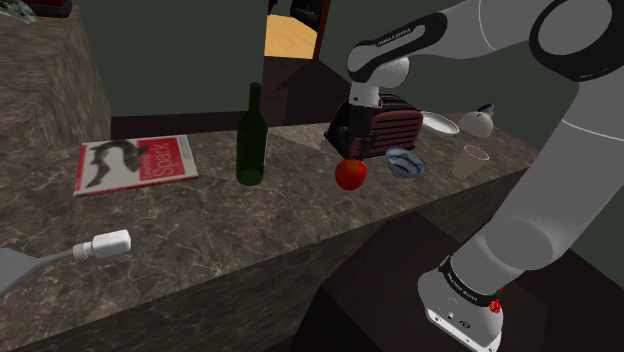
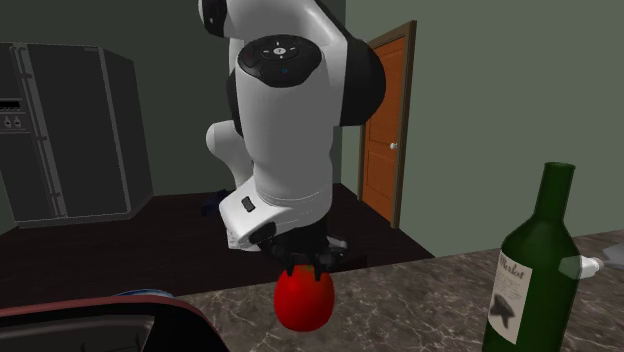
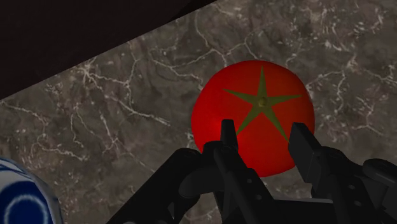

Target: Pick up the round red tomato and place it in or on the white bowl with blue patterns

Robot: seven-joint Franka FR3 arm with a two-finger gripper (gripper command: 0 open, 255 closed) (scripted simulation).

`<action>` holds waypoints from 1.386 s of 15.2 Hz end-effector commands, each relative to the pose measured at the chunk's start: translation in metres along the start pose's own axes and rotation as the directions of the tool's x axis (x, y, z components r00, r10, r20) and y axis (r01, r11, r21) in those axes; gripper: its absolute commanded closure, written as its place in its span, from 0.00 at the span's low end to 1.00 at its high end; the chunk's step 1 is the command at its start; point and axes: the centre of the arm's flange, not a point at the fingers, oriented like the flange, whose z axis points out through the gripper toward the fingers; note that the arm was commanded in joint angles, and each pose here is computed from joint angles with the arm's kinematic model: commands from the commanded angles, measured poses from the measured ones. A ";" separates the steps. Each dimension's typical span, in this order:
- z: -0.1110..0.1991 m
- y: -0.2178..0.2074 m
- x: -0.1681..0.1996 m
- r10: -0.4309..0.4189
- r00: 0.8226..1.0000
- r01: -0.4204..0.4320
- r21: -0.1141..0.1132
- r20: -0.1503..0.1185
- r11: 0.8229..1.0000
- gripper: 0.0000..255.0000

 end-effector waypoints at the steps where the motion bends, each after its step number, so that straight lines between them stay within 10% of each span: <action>1: -0.009 0.001 -0.004 0.000 1.000 0.000 0.000 0.000 1.000 1.00; 21: -0.103 0.008 -0.053 0.000 1.000 0.000 0.000 0.000 1.000 1.00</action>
